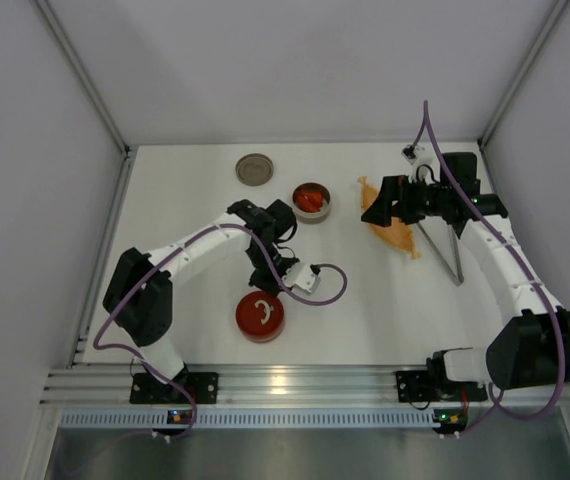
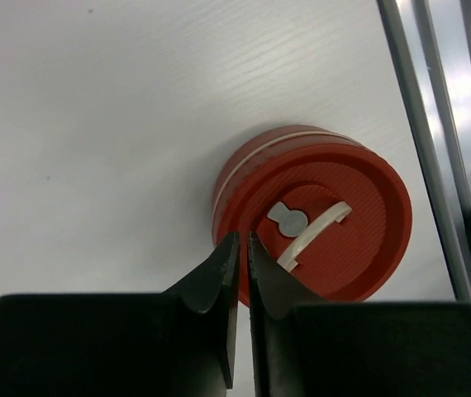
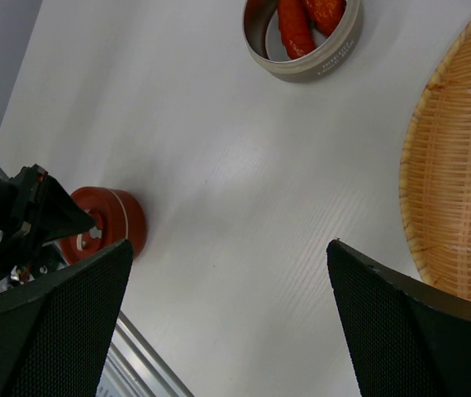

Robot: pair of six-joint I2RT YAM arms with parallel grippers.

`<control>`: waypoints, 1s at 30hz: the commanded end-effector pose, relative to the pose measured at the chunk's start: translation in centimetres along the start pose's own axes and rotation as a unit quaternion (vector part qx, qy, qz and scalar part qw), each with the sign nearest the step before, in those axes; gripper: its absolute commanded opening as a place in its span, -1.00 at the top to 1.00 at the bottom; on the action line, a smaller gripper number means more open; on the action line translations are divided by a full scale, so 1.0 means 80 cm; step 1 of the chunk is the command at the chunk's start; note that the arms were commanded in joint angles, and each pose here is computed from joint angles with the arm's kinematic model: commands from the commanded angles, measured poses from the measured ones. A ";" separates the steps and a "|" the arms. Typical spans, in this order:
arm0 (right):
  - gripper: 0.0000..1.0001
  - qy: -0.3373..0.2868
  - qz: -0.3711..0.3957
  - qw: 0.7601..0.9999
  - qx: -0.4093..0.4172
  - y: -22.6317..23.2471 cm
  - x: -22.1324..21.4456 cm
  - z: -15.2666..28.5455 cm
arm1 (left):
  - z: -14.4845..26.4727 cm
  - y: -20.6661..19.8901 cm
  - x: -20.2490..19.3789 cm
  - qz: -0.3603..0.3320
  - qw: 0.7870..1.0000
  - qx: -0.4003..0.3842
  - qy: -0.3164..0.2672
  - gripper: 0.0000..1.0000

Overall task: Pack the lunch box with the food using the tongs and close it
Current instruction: Move the packing box to the center of the board.

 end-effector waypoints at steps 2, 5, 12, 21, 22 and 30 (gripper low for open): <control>-0.99 -0.017 0.017 1.000 0.000 0.002 0.003 0.013 | 0.004 -0.019 0.002 -0.072 0.994 -0.078 -0.011 0.66; -0.99 -0.016 0.015 1.000 0.001 0.002 0.002 0.012 | 0.003 -0.022 0.000 -0.081 0.993 -0.091 -0.006 0.54; -0.99 -0.016 0.013 1.000 0.001 0.001 0.003 0.011 | 0.003 -0.029 -0.004 -0.106 0.990 -0.096 -0.003 0.27; -0.99 -0.016 0.014 1.000 0.005 0.002 0.001 0.011 | 0.021 -0.027 0.013 -0.138 0.987 -0.078 -0.030 0.44; -0.99 -0.017 0.014 1.000 0.005 0.002 0.001 0.011 | 0.023 -0.031 0.014 -0.136 0.986 -0.089 -0.030 0.47; -0.99 -0.013 0.017 1.000 0.004 0.001 0.000 0.010 | 0.013 -0.015 0.020 -0.175 0.977 -0.121 -0.017 0.67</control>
Point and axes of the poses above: each gripper's point midway between its finger pads, its own z axis back along the fingers, its own y axis along the line the jaws close on, x = y × z, the point moved 10 cm from there along z, back along the fingers, and after that the axes turned 5 degrees about z, right-handed, at the moved point
